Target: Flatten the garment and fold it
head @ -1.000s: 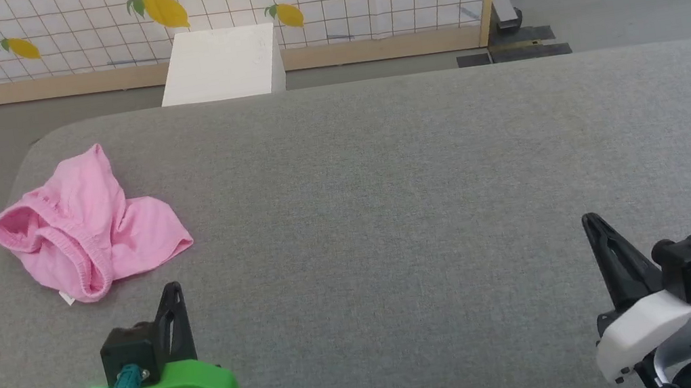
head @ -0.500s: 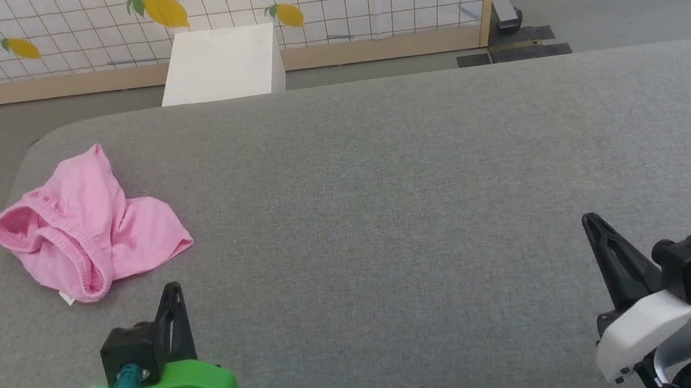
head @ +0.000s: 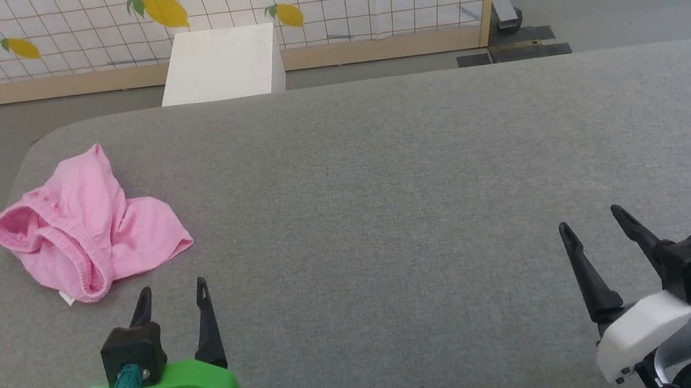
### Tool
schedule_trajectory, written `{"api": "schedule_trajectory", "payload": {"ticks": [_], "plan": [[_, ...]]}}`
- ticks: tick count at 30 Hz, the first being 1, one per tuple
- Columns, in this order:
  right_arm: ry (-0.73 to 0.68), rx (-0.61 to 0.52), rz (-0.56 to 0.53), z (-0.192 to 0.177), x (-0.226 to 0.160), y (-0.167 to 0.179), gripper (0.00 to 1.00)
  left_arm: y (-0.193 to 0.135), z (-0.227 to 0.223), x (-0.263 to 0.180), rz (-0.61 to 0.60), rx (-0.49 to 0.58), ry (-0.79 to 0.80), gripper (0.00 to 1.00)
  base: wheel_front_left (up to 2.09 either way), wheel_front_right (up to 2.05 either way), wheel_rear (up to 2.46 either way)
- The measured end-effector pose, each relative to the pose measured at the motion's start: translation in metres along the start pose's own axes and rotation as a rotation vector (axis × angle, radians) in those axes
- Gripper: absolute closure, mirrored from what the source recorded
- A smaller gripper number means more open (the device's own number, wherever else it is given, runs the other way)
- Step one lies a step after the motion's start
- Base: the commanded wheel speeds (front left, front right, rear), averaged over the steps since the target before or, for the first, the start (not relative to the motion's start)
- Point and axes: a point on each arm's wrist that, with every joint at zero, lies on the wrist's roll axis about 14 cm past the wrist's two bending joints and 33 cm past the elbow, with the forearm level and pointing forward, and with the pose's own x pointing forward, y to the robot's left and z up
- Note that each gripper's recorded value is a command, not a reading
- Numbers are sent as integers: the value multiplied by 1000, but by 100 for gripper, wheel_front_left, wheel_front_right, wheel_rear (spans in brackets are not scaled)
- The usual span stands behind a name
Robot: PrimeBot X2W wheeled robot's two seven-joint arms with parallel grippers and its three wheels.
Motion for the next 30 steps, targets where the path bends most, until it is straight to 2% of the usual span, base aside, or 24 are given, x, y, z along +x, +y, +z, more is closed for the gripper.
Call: {"api": "schedule_trajectory", "payload": {"ticks": [30], "plan": [[-3, 21, -3, 0, 0, -1, 0, -2, 0, 0, -8, 1, 0, 0, 0, 0, 0]]}}
